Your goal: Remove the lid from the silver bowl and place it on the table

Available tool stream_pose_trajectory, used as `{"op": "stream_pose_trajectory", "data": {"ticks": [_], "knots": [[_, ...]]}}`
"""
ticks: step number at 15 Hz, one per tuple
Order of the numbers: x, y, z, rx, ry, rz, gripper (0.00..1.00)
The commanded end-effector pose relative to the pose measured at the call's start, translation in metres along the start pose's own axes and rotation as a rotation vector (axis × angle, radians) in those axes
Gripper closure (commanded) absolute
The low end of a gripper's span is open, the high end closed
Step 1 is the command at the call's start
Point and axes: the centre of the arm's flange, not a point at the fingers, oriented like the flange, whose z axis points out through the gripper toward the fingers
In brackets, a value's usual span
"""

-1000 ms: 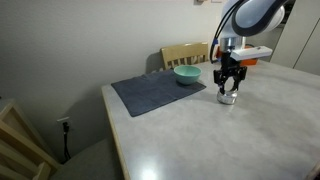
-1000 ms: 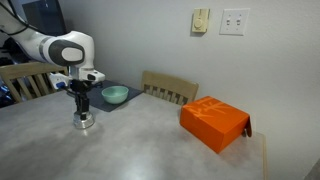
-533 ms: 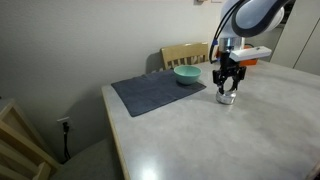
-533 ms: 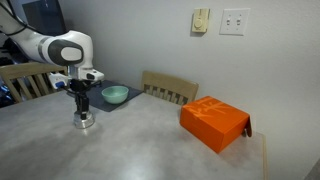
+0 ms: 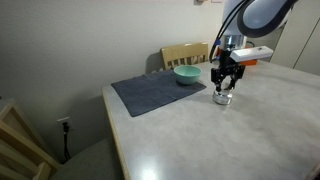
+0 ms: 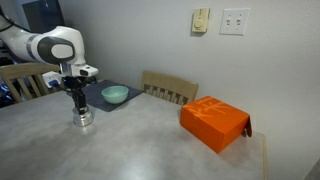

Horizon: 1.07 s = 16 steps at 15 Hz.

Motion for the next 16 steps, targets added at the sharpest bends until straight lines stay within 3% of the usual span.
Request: {"op": "stream_pose_trajectory", "data": {"ticks": [1, 7, 11, 16], "knots": [[-0.024, 0.012, -0.025, 0.015, 0.067, 0.004, 0.56], [-0.022, 0.046, -0.073, 0.094, 0.174, 0.048, 0.56], [-0.009, 0.091, -0.096, 0.124, 0.259, 0.126, 0.56], [0.014, 0.154, -0.085, 0.136, 0.259, 0.240, 0.56]]}}
